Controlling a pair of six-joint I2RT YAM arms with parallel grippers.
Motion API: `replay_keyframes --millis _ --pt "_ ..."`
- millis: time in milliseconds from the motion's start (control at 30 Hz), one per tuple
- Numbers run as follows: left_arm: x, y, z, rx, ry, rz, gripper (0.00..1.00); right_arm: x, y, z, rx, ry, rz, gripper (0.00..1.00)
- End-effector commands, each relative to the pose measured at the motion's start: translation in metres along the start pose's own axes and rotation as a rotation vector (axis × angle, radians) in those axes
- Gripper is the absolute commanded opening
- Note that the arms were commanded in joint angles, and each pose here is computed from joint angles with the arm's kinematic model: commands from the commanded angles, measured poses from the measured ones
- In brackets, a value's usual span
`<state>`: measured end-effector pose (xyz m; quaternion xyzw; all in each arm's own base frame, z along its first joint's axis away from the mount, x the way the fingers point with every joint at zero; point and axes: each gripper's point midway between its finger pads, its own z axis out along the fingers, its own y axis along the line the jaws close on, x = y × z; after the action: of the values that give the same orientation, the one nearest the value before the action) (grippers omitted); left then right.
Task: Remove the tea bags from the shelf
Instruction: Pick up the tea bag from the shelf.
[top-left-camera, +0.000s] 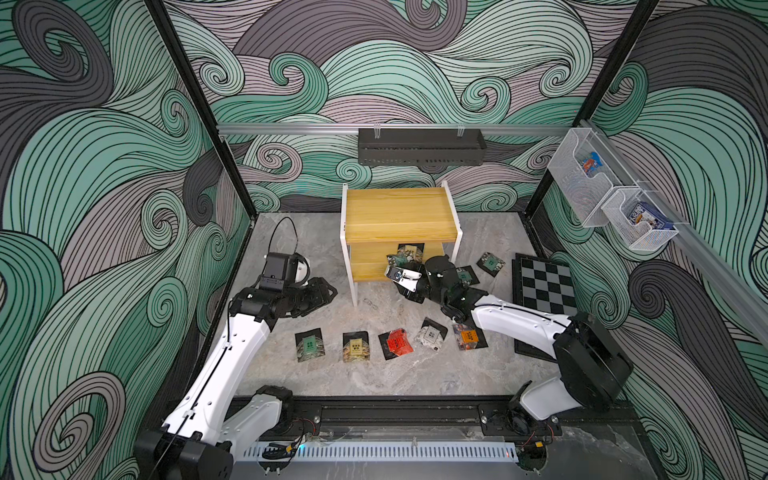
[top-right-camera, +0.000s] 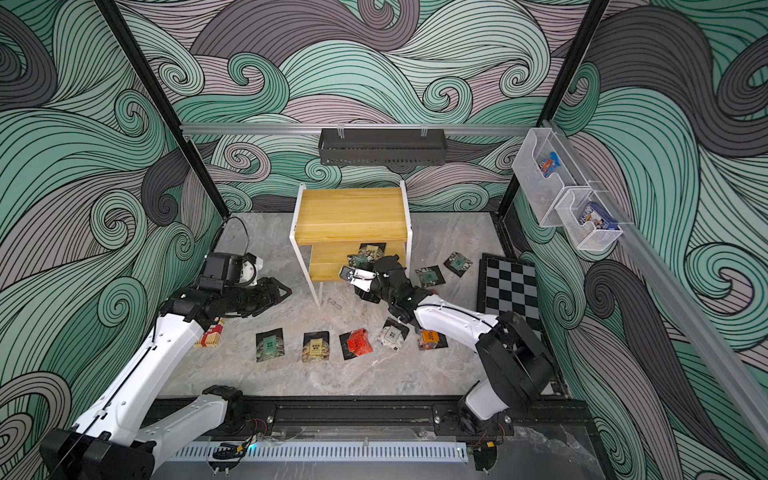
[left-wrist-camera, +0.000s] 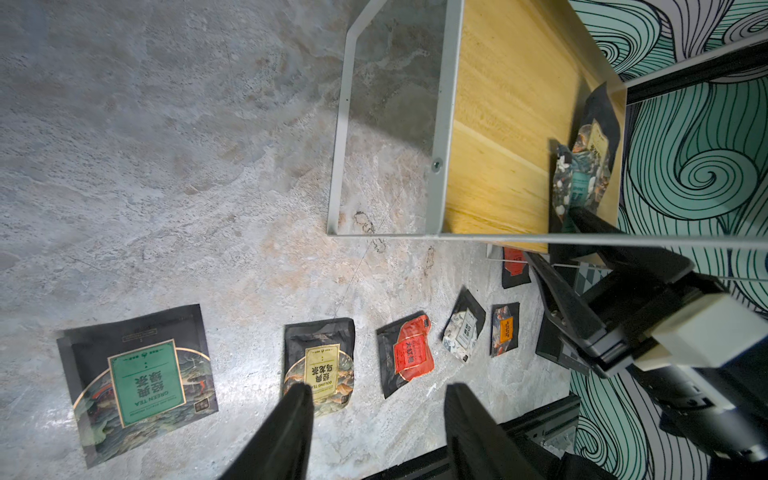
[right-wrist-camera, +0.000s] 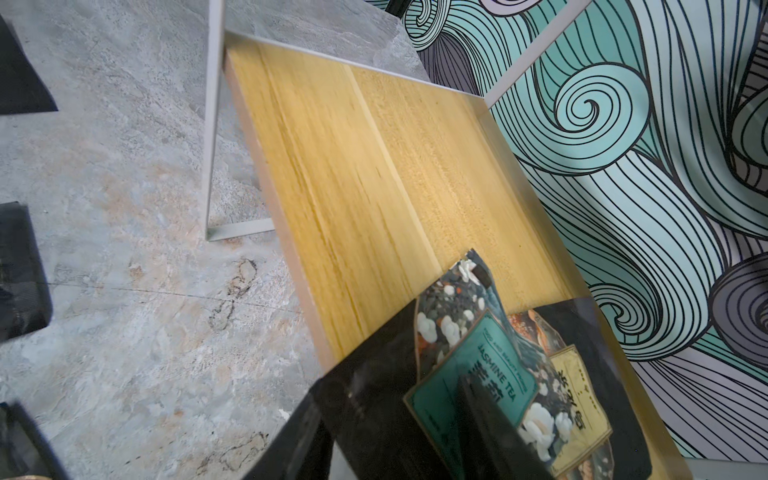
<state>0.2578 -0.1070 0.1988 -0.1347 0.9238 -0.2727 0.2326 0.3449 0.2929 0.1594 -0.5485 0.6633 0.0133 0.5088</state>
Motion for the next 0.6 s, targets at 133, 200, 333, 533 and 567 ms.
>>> replay_keyframes --millis 133,200,333,533,567 --pt "-0.005 0.0 -0.001 -0.002 -0.015 0.013 0.54 -0.008 -0.001 -0.014 0.012 -0.023 0.002 0.35" --pt "-0.006 -0.001 -0.002 0.0 -0.016 0.013 0.54 -0.01 -0.001 -0.015 0.014 -0.025 -0.004 0.32" --pt "-0.006 -0.004 -0.003 0.009 -0.018 0.014 0.54 -0.015 0.0 -0.023 0.022 -0.037 -0.016 0.25" --pt "-0.009 -0.008 -0.008 0.021 -0.03 0.019 0.54 -0.028 -0.001 -0.036 0.037 -0.063 -0.034 0.11" --pt "-0.01 -0.009 -0.009 0.023 -0.034 0.021 0.54 -0.029 -0.001 -0.038 0.037 -0.068 -0.036 0.09"
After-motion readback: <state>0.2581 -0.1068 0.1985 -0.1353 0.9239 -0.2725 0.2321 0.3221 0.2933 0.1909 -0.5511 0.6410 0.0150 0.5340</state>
